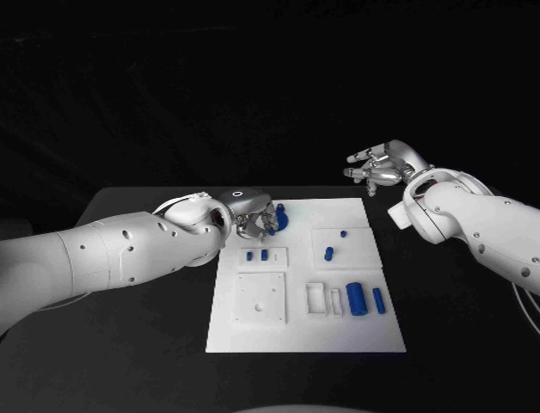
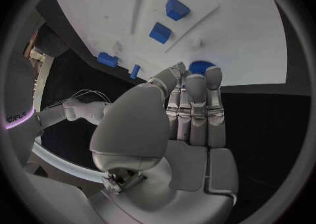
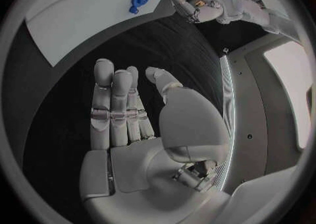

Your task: Assemble the parts on the task board

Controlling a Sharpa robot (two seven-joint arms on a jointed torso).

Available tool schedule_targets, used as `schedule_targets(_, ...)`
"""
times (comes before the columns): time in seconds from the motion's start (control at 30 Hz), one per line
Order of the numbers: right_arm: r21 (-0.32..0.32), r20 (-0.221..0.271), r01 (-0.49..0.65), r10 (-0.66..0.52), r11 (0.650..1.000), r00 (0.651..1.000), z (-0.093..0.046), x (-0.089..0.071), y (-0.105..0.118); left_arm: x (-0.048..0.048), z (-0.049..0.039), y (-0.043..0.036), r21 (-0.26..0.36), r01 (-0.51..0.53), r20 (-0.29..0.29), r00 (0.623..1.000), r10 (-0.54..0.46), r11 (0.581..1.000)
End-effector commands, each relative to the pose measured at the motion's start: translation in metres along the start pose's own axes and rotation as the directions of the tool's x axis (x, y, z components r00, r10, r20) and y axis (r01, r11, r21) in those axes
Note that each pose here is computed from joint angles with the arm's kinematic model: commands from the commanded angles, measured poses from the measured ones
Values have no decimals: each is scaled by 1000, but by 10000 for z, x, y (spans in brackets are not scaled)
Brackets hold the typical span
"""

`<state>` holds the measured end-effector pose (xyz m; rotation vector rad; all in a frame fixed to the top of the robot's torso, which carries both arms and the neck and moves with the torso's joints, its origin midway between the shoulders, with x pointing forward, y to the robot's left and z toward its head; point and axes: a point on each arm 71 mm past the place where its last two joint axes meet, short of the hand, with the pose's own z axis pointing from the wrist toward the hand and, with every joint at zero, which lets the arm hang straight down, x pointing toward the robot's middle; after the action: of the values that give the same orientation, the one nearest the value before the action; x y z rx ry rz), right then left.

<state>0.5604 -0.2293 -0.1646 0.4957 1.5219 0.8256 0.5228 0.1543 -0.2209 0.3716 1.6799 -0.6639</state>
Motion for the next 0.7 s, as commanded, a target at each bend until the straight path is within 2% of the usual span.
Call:
schedule_targets(0.03,-7,-3,-1,1,1000,1000,-3,-1,-1,-29,-41,6,-2,40,9,999,-40,999)
schedule_targets(0.37,-1,-1,1,-1,1000,1000,-13,-15,-30,-45,-192,140,-42,63,-28,998,-64,997)
schedule_targets(0.7,0,-1,1,-1,1000,1000,-15,-11,-35,-37,-215,194,-54,53,-48,997,-55,997)
